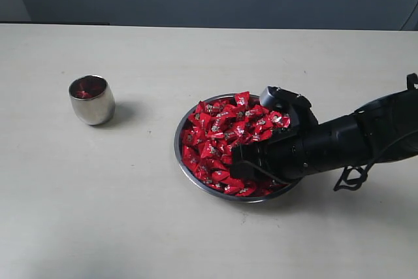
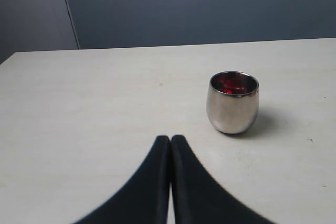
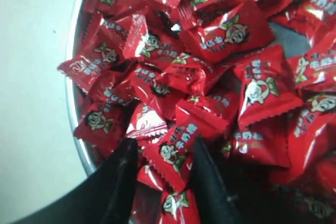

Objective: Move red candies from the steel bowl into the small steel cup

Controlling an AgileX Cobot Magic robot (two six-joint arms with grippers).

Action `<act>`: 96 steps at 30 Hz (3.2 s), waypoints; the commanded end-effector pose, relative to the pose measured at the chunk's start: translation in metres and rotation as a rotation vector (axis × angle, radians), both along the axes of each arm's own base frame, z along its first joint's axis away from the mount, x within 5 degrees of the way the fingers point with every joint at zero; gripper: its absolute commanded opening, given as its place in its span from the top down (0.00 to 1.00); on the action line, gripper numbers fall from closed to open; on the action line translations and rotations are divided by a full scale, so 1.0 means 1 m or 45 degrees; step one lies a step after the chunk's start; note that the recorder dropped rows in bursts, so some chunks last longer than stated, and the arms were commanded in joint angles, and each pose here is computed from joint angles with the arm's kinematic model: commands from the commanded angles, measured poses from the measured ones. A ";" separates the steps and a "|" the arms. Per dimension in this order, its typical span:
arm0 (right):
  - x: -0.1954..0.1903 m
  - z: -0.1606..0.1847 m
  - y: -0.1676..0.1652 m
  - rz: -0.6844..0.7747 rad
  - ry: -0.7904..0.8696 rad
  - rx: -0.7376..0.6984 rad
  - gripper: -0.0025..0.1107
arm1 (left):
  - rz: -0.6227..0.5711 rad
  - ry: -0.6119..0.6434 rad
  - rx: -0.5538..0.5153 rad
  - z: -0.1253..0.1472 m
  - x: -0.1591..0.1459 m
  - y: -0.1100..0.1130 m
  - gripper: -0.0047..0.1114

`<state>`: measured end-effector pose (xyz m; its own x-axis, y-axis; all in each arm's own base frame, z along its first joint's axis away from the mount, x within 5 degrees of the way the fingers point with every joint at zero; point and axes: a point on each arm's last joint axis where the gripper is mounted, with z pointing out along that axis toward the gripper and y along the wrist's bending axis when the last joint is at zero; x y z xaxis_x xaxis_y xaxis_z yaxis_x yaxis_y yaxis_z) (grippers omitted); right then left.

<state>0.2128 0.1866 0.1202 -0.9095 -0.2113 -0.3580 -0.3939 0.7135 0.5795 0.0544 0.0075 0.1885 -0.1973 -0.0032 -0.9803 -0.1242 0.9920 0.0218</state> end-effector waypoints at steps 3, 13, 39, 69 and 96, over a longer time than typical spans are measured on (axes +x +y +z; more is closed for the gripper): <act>0.000 -0.010 0.000 0.000 0.036 -0.029 0.67 | 0.001 -0.001 -0.004 -0.001 0.000 0.000 0.96; 0.004 -0.010 0.001 -0.002 0.019 -0.044 0.65 | 0.001 -0.001 -0.004 -0.001 0.000 0.000 0.96; 0.006 -0.036 0.000 -0.025 0.181 -0.169 0.58 | 0.001 -0.001 -0.004 -0.001 0.000 0.000 0.96; 0.024 0.016 0.008 -0.019 0.046 -0.144 0.58 | 0.001 -0.001 -0.004 -0.001 0.000 0.000 0.96; 0.029 0.010 0.017 -0.023 0.131 -0.093 0.58 | 0.001 -0.001 -0.004 -0.001 0.000 0.000 0.96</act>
